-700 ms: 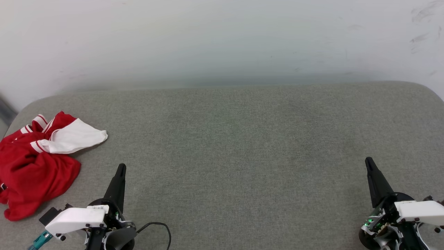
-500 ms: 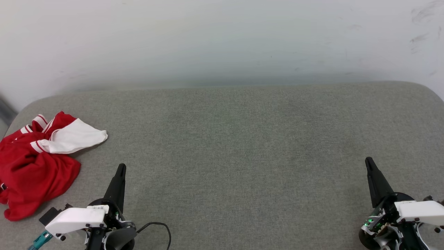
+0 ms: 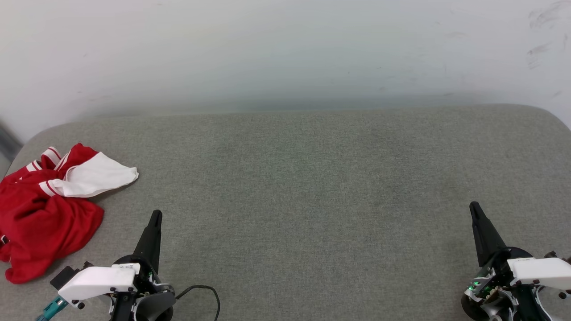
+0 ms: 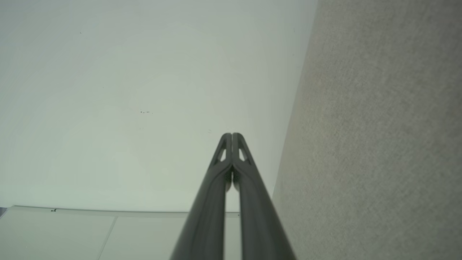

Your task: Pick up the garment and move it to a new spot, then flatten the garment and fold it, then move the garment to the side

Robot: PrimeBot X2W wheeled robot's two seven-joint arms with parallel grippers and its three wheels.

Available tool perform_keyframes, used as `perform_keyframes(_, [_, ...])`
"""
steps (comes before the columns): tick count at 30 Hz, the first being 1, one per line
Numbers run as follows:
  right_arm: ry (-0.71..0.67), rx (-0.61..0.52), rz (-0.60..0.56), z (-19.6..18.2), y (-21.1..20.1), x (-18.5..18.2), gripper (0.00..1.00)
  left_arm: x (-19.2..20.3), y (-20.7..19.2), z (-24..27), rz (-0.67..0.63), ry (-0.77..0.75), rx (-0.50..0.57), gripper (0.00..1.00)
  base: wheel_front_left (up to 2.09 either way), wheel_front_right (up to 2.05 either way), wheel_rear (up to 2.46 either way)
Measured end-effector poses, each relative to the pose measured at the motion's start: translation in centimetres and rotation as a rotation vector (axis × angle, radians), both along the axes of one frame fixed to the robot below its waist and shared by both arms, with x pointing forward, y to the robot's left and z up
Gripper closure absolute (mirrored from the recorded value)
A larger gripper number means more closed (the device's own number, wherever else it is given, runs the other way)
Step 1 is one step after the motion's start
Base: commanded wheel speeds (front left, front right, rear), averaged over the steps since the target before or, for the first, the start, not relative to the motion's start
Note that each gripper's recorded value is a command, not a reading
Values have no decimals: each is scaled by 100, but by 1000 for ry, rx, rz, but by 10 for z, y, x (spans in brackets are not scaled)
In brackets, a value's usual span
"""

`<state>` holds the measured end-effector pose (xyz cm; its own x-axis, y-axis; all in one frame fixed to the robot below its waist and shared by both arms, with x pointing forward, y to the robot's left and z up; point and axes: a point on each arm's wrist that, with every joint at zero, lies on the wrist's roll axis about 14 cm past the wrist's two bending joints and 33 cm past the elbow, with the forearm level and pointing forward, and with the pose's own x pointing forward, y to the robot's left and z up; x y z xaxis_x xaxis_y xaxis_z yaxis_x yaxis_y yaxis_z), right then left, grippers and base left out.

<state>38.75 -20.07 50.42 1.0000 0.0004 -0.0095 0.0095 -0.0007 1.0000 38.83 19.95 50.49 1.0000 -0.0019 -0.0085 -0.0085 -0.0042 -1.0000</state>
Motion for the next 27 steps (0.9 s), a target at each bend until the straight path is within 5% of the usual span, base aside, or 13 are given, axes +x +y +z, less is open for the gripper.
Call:
perform_keyframes(3, [0,0,0,0,0,0,100,0,0,0,0,0,0,100,0,0,0])
perform_keyframes(4, [1,0,0,0,0,0,0,0,0,0,0,1,0,0,0,0,0])
perform_keyframes(6, [29,2,-1,-10,0,-4,0,-3,-1,-9,-1,26,-3,0,0,0,0])
perform_keyframes(7, [48,3,-3,-16,-1,-7,100,-6,-1,-15,1,45,-4,100,0,0,0])
perform_keyframes(8, [66,4,-4,-22,-1,-10,0,-9,-1,-21,2,63,-6,0,0,0,0])
perform_keyframes(16, [81,-30,-37,-27,-6,-14,0,-12,3,-22,31,67,28,0,0,0,0])
perform_keyframes(27, [6,-292,-55,1,-10,-9,0,-8,5,-5,45,52,298,0,0,0,0])
